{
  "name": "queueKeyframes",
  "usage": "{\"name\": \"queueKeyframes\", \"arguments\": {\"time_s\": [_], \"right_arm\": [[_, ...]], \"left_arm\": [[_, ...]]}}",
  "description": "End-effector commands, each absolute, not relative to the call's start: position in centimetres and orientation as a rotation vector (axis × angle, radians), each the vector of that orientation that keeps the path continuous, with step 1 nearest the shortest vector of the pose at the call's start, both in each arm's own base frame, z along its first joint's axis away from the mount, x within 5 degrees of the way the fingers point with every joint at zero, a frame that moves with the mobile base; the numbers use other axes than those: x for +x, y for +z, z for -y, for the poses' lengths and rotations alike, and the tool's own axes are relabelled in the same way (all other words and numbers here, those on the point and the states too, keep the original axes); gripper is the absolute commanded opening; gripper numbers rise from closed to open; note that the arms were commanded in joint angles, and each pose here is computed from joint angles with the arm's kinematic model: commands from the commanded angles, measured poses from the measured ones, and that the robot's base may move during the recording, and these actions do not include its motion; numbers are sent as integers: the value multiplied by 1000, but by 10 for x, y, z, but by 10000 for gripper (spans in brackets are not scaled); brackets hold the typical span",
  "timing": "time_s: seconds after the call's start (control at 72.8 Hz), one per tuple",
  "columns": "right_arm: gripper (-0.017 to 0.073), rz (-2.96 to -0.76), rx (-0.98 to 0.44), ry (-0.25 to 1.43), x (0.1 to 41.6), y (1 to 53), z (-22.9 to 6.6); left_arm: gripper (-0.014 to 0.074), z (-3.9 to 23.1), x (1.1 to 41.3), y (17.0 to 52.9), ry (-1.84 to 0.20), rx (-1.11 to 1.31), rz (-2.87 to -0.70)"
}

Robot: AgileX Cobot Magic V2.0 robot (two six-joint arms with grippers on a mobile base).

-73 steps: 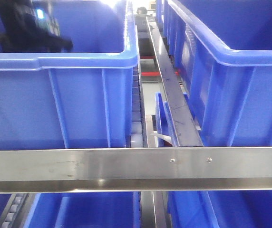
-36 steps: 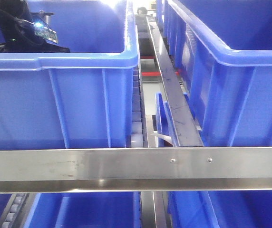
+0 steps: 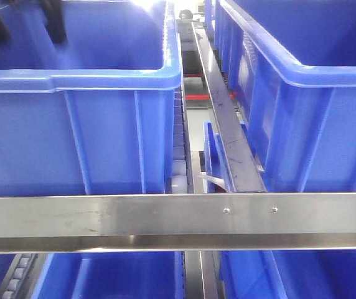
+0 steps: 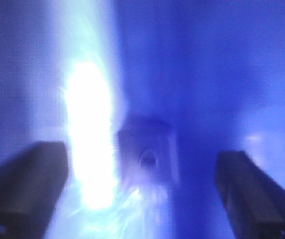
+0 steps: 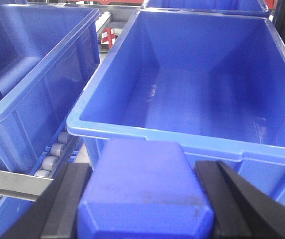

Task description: Pick and sort blue part to right shelf

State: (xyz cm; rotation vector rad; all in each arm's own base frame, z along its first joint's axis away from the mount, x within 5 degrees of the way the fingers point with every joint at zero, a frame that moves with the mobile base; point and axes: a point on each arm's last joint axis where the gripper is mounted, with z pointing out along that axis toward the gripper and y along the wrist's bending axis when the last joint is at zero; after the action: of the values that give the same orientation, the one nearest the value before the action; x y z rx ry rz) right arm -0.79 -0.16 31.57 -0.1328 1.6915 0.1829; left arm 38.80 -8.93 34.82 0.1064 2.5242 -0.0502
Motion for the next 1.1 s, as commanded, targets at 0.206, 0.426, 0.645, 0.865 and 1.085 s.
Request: {"name": "queueKeyframes", "arguments": {"time_s": [0.206,0.426,0.645,0.865,1.085], "right_arm": [[215,-1587,-128,185,-8,332,2],[215,-1587,-128,185,-8,332,2],[215,-1587,-128,185,-8,332,2],[215,-1586,-128,185,-8,332,2],[215,-1585,-128,185,-8,332,2]], "left_arm": [[283,65,301,404,-50,133,-2270],[179,46,224,402,-66,154,-2068],[133,34,167,381,-94,166,-1909],[133,24,119,368,-129,164,-1717],[133,13,72,369,-148,144,-1550]]}}
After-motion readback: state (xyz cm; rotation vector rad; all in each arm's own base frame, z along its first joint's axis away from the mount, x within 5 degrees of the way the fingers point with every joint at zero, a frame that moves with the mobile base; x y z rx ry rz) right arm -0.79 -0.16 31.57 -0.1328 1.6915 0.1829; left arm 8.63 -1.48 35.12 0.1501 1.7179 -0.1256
